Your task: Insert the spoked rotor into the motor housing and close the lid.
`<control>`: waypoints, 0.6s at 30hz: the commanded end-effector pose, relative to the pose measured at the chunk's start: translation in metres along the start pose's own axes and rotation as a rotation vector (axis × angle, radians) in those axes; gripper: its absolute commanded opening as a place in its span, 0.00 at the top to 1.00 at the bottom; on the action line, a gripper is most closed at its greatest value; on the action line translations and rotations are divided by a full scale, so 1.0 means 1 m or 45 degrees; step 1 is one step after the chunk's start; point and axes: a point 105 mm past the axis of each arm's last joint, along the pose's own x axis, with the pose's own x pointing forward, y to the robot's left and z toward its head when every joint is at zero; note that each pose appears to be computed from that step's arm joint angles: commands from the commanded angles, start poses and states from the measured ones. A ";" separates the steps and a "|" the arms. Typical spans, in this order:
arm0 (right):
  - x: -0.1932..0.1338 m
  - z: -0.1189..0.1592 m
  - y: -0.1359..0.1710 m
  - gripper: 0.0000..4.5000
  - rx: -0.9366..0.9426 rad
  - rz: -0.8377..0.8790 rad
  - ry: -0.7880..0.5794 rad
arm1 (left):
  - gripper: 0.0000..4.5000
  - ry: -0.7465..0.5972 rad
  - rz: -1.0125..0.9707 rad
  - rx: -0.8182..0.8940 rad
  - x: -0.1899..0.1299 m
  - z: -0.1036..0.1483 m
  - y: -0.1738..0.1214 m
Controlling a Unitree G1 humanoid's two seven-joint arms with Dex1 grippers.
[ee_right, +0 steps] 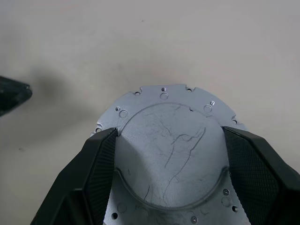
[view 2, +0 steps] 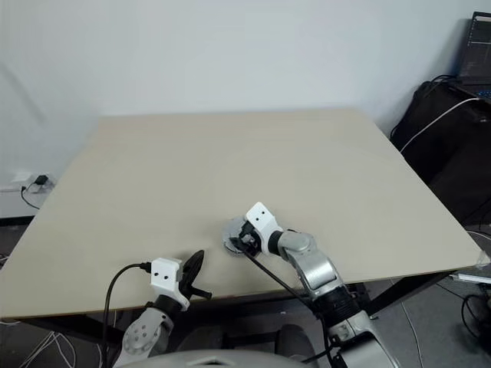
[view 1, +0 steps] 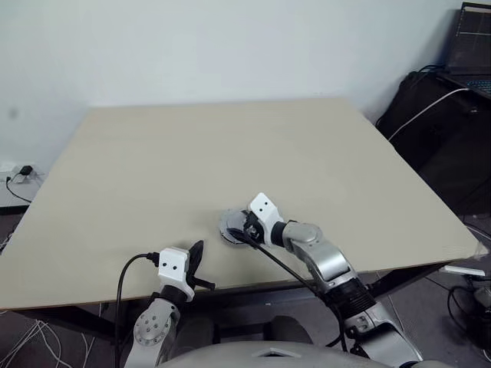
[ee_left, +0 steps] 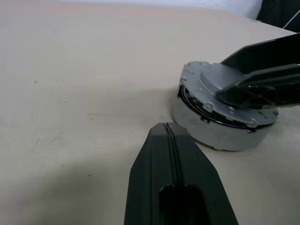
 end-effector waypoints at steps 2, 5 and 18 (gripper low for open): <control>-0.005 0.012 0.002 0.29 -0.040 0.067 0.013 | 1.00 -0.052 -0.005 0.010 0.003 0.009 -0.001; -0.004 0.013 0.000 0.29 -0.041 0.053 0.020 | 1.00 -0.052 -0.009 0.008 0.004 0.009 -0.002; 0.001 0.006 0.000 0.29 -0.093 0.039 0.103 | 1.00 -0.048 -0.007 0.007 0.002 0.008 -0.002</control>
